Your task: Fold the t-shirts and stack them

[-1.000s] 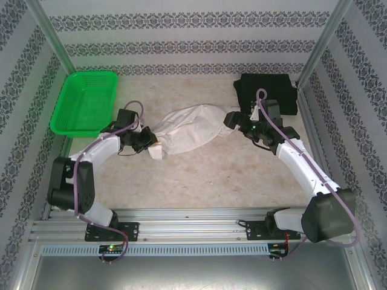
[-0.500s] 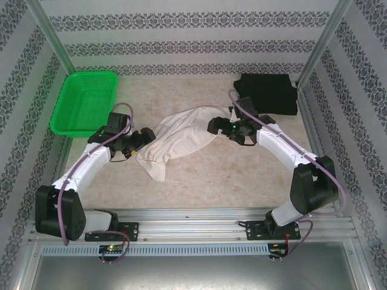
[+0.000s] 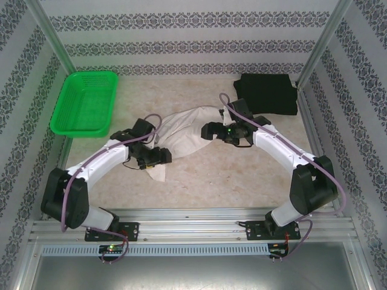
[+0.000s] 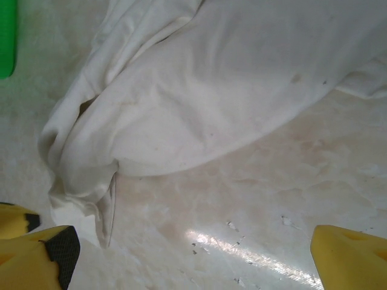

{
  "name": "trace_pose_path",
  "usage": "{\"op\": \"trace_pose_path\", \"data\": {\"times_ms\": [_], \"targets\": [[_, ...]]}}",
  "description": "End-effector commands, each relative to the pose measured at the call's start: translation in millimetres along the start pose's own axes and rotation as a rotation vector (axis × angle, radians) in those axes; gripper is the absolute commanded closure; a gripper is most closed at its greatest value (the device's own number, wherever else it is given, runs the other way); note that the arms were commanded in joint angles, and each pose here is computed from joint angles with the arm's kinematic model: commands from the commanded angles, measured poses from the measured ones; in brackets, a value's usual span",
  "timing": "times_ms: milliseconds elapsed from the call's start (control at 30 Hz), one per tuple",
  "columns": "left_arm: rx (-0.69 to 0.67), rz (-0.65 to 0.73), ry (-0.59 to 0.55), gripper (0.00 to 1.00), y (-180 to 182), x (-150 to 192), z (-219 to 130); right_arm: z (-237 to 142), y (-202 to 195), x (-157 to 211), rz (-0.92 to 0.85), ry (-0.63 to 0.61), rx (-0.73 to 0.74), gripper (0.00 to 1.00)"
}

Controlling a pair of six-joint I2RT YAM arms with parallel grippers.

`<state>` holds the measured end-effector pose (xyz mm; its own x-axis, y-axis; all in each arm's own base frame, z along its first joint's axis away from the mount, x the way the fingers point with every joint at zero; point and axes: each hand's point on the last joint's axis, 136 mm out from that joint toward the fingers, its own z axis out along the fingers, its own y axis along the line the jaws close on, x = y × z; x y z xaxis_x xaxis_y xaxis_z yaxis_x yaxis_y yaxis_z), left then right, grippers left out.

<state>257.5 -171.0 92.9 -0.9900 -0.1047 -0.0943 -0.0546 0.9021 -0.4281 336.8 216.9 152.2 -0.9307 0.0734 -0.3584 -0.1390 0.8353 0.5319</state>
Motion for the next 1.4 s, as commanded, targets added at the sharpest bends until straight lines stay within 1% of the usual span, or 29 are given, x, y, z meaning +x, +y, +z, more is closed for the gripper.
{"op": "trace_pose_path", "data": {"times_ms": [0, 100, 200, 333, 467, 567, 800, 967, 1067, 1133, 1233, 1267, 1367], "targets": [[-0.091, 0.09, 0.051, 0.29, 6, 10, 5, -5, 18, 7, -0.072, 0.015, -0.061, 0.02], [-0.131, 0.15, 0.054, 0.34, -1, 7, 10, -2, 13, 11, -0.048, 0.022, -0.054, 0.02], [-0.217, 0.195, 0.037, 0.37, 2, 0, 11, -2, 10, 14, -0.038, 0.018, -0.054, 0.02], [-0.269, 0.227, 0.012, 0.43, 3, -10, 9, -2, 7, 18, -0.041, 0.025, -0.048, 0.02], [-0.352, 0.297, 0.055, 0.46, 8, -10, 12, -6, 0, 20, -0.023, 0.011, -0.045, 0.02], [-0.343, 0.321, 0.069, 0.47, 4, -11, 17, -9, -7, 21, -0.003, 0.002, -0.044, 0.02], [-0.425, 0.38, 0.119, 0.51, 8, -8, 29, -15, -17, 22, 0.017, -0.013, -0.043, 0.02], [-0.503, 0.403, 0.147, 0.58, 16, -3, 37, -17, -21, 21, 0.027, -0.02, -0.044, 0.02], [-0.532, 0.406, 0.141, 0.67, 22, -5, 38, -16, -23, 21, 0.035, -0.023, -0.048, 0.02], [-0.552, 0.415, 0.122, 0.81, 20, -11, 33, -15, -23, 21, 0.035, -0.019, -0.049, 0.02], [-0.556, 0.425, 0.079, 0.97, 13, -22, 23, -15, -25, 20, 0.038, -0.023, -0.049, 0.02], [-0.562, 0.427, 0.066, 1.0, 12, -25, 20, -14, -25, 20, 0.038, -0.023, -0.049, 0.02], [-0.564, 0.427, 0.025, 1.0, 6, -31, 8, -13, -25, 20, 0.039, -0.024, -0.052, 0.02]]}}
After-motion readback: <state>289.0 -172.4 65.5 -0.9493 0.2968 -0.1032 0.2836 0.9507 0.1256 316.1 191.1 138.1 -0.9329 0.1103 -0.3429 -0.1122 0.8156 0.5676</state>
